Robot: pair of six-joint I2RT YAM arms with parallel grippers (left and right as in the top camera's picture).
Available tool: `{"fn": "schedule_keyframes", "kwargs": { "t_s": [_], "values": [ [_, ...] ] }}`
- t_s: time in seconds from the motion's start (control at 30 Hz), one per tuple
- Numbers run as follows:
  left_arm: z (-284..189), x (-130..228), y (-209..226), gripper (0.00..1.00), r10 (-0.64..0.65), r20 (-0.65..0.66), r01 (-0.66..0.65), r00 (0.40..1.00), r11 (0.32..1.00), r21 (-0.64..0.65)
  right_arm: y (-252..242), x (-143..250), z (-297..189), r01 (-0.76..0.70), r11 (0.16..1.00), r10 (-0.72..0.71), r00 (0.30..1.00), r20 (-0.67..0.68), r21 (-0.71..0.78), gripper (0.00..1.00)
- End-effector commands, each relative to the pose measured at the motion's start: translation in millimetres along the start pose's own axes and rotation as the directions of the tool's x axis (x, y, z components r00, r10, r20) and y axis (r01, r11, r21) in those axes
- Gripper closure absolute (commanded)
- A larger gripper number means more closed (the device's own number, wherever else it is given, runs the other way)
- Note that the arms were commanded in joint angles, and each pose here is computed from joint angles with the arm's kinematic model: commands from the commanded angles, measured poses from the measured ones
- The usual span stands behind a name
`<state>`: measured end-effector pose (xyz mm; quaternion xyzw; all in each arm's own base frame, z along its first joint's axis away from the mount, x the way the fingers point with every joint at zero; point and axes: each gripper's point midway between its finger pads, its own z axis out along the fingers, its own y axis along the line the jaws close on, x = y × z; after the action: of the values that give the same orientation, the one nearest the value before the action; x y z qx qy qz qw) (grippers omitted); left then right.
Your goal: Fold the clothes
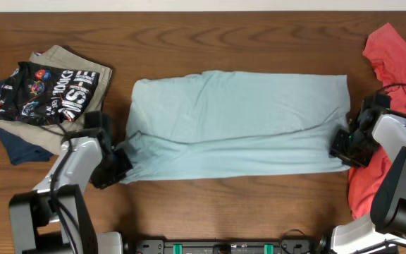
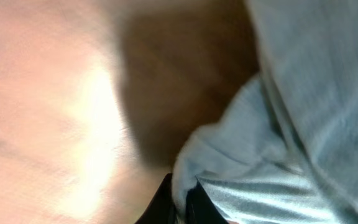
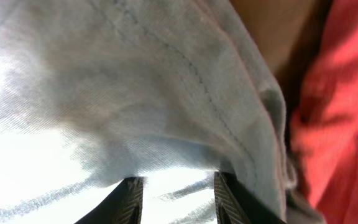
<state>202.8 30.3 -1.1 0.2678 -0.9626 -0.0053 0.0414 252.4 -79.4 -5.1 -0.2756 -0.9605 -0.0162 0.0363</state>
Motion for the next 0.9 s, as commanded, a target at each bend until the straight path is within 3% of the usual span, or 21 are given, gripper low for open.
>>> {"fn": "schedule_keyframes", "kwargs": {
  "t_s": [0.0,0.1,0.2,0.27,0.37,0.57,0.77,0.87],
  "values": [
    [-11,-3,15,0.94,-0.07,0.051,0.072,0.996,0.997,-0.036,-1,16,7,0.01,0.999,-0.008,0.999,-0.05,0.037,0.63],
    [-23,-2,4,0.93,-0.067,0.076,0.064,0.995,0.997,0.039,2,17,7,0.022,0.999,-0.02,0.999,-0.051,0.038,0.62],
    [-35,0,-4,0.65,-0.066,0.104,0.055,0.992,0.994,0.099,3,16,7,0.025,0.999,-0.023,0.999,-0.047,0.037,0.61],
    [-43,3,-4,0.58,-0.066,0.118,0.053,0.991,0.992,0.112,3,16,7,0.025,0.999,-0.023,0.999,-0.046,0.037,0.6],
    [-53,10,-4,0.53,-0.07,0.131,0.052,0.989,0.989,0.138,2,16,7,0.025,0.999,-0.024,0.999,-0.046,0.041,0.59],
    [-68,25,-45,0.53,-0.018,0.09,-0.014,0.996,0.938,0.345,2,15,7,0.025,0.999,-0.024,0.999,-0.041,0.04,0.58],
    [-58,34,-64,0.54,0.077,0.065,-0.095,0.995,0.939,0.331,2,15,7,0.025,0.999,-0.023,0.999,-0.042,0.04,0.58],
    [-49,36,-72,0.53,0.069,0.031,-0.076,0.997,0.944,0.322,2,15,7,0.025,0.999,-0.023,0.999,-0.043,0.04,0.58]
  ]
}}
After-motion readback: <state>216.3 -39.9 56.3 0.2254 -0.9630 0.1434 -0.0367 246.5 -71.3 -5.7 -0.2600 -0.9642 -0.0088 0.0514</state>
